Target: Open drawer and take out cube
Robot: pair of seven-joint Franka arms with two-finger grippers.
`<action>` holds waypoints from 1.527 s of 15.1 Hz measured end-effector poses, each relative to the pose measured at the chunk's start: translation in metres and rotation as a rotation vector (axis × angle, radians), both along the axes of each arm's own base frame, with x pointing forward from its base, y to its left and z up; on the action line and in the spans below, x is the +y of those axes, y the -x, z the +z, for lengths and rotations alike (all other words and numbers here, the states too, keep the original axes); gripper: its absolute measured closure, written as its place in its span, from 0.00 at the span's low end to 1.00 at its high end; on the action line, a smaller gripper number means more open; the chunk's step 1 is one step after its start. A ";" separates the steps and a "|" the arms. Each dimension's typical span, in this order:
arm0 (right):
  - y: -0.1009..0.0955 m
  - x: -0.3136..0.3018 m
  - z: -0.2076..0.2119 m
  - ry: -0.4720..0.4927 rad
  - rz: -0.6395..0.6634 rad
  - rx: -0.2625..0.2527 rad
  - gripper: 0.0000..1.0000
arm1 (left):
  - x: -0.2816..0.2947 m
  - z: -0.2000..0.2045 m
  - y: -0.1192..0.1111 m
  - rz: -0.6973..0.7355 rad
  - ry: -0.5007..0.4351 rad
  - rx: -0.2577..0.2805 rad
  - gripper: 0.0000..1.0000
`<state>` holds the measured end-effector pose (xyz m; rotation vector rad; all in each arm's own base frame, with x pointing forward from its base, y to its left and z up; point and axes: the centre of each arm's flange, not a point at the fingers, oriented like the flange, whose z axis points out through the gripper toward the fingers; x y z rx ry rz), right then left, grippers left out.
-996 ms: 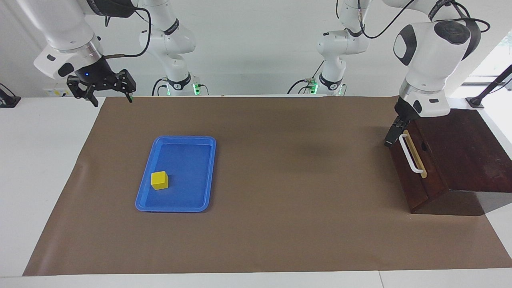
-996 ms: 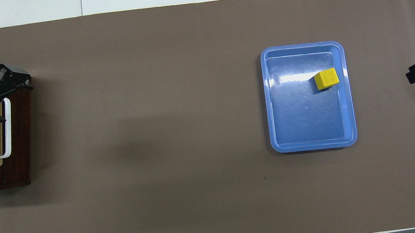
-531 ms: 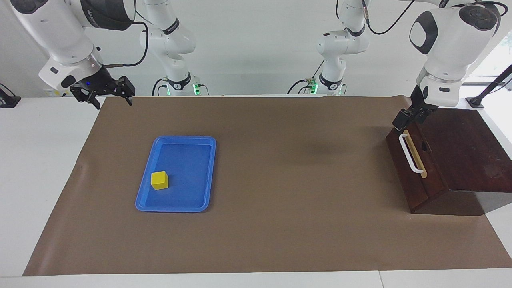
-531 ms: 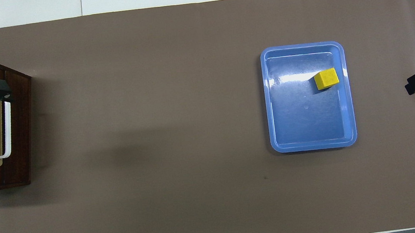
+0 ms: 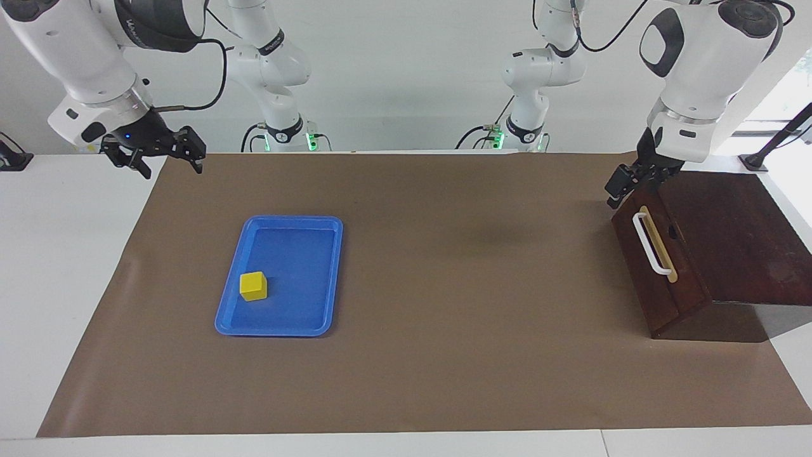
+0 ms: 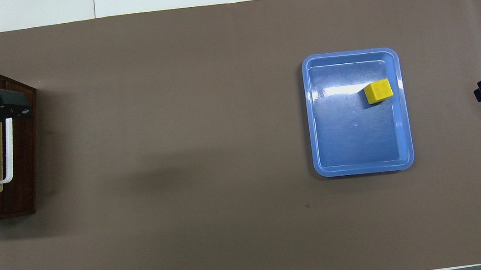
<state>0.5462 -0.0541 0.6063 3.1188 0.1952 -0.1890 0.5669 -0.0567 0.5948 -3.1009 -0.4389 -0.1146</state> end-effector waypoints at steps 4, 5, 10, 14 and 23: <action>-0.001 0.000 -0.001 0.000 0.000 0.003 0.00 | -0.005 0.001 0.002 -0.108 -0.007 0.003 0.00; -0.001 0.000 -0.001 0.000 0.000 0.002 0.00 | -0.005 0.001 0.002 -0.148 -0.010 0.008 0.00; -0.001 0.006 0.000 0.000 0.011 -0.001 0.00 | -0.005 -0.005 0.012 -0.265 -0.003 0.095 0.00; -0.002 0.007 0.000 0.001 0.005 -0.002 0.00 | -0.005 -0.006 0.017 -0.287 -0.003 0.121 0.00; -0.002 0.007 0.003 0.002 0.004 -0.007 0.00 | -0.005 -0.001 0.017 -0.325 -0.003 0.116 0.00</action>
